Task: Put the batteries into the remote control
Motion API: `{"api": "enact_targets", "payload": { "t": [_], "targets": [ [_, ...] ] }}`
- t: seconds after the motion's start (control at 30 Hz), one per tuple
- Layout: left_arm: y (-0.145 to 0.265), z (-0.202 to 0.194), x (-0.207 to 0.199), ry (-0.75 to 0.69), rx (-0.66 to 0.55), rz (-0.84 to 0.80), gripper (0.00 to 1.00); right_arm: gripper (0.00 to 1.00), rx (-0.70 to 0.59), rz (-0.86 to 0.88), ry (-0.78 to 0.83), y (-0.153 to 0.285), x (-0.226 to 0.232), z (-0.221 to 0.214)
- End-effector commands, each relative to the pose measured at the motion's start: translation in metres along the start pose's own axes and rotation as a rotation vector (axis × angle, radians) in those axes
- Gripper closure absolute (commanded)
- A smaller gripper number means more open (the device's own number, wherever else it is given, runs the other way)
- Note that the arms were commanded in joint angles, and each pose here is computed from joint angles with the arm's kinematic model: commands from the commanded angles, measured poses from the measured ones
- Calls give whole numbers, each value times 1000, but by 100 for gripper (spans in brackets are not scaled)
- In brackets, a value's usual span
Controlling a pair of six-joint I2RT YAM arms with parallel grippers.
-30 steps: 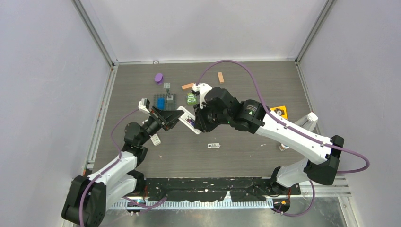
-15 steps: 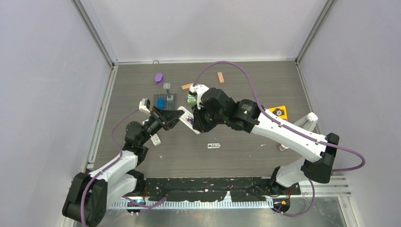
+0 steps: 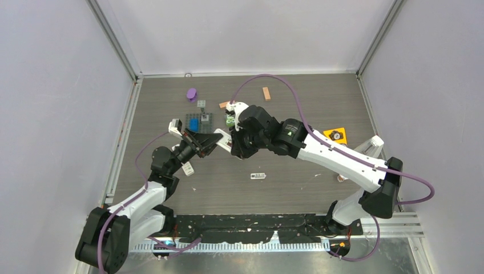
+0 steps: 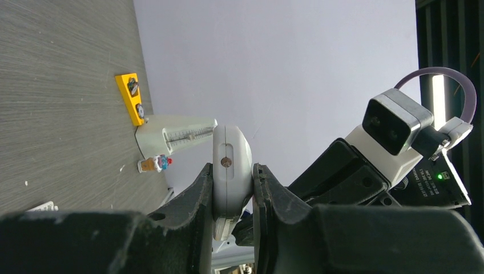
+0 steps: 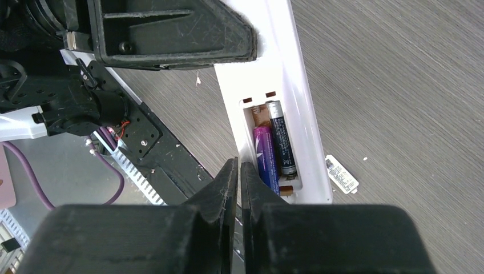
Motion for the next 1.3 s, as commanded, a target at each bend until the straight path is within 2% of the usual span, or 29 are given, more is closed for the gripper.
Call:
{"api": "enact_targets", "payload": {
  "t": [0.0, 0.13, 0.3, 0.53, 0.7, 1.27],
  "targets": [
    [-1, 2, -19, -47, -1, -102, 100, 89, -60, 39, -20, 3, 5, 13],
    [-1, 2, -15, -45, -7, -87, 100, 86, -90, 109, -13, 11, 10, 17],
    [-2, 3, -13, -44, -13, -78, 100, 70, -133, 186, -27, 27, 13, 18],
    [-2, 3, -13, -49, -16, -79, 100, 61, -158, 158, -81, 43, 3, 12],
    [-2, 3, -12, -48, -14, -77, 100, 61, -137, 114, -101, 44, -5, 5],
    [1, 1, -14, -52, -13, -87, 100, 77, -90, 52, -120, 21, -11, 3]
  ]
}}
Point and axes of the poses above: each gripper's point midway between its finger pads, its own y axis back along the fingers, its own x axis along the line the jaws close on, z = x × y, the point moved 9 cm from there along y, back along the fingers, and after that the axes turned 11 degrees about -y, right-handed, at the moved point
